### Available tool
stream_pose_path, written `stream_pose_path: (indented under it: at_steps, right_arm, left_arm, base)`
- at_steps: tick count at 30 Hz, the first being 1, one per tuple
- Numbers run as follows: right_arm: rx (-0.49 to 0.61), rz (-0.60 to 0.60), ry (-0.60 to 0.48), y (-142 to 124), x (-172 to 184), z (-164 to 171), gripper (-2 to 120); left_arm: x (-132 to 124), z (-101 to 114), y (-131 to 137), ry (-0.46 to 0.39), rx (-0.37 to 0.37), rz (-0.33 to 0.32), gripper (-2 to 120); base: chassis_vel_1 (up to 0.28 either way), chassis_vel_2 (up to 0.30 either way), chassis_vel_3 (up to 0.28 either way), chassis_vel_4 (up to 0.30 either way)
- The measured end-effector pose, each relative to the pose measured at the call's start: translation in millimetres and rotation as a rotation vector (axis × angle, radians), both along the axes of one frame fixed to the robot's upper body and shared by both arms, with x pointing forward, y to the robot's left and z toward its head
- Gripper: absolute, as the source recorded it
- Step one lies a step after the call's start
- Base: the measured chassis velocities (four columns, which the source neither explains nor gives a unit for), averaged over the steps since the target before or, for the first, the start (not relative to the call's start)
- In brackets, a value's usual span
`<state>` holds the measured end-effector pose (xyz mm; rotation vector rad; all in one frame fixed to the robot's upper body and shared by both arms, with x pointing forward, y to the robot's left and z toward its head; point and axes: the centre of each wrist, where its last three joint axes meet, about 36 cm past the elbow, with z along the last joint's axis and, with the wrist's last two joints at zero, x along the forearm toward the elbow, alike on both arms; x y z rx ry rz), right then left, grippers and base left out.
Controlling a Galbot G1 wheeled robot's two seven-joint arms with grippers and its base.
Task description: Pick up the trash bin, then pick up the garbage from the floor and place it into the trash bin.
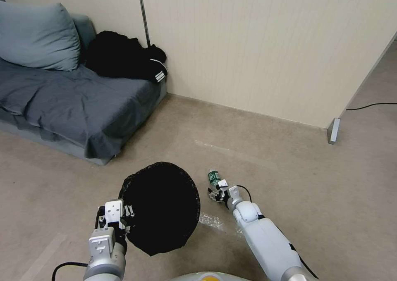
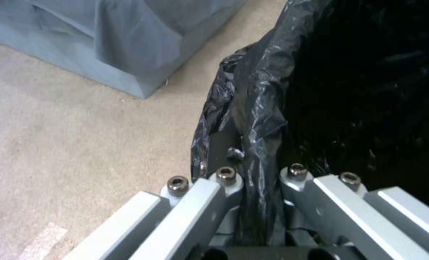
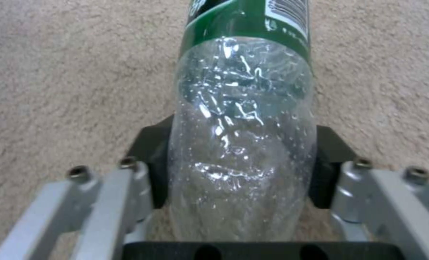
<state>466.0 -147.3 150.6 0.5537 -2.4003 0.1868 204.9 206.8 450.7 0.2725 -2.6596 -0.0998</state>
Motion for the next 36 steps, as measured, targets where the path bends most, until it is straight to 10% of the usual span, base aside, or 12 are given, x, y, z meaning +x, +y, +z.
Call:
stream_pose_path:
  at_steps: [18, 32, 36]
  right_arm:
    - [0.001, -0.027, -0.112, -1, -6, 20, 23]
    - [0.418, 0.315, -0.824, 25, -40, 200, 23]
    - [0.522, 0.432, -0.878, 40, -70, 232, 23]
  left_arm:
    - [0, 2, 1, -0.003, 0.002, 0.001, 1]
    - [4, -13, 1, 0.036, -0.020, 0.003, 1]
    - [4, -13, 1, 0.036, -0.019, 0.003, 1]
  base:
    - [0.000, 0.000, 0.000, 0.000]
    - [0.000, 0.000, 0.000, 0.000]
    - [0.000, 0.000, 0.000, 0.000]
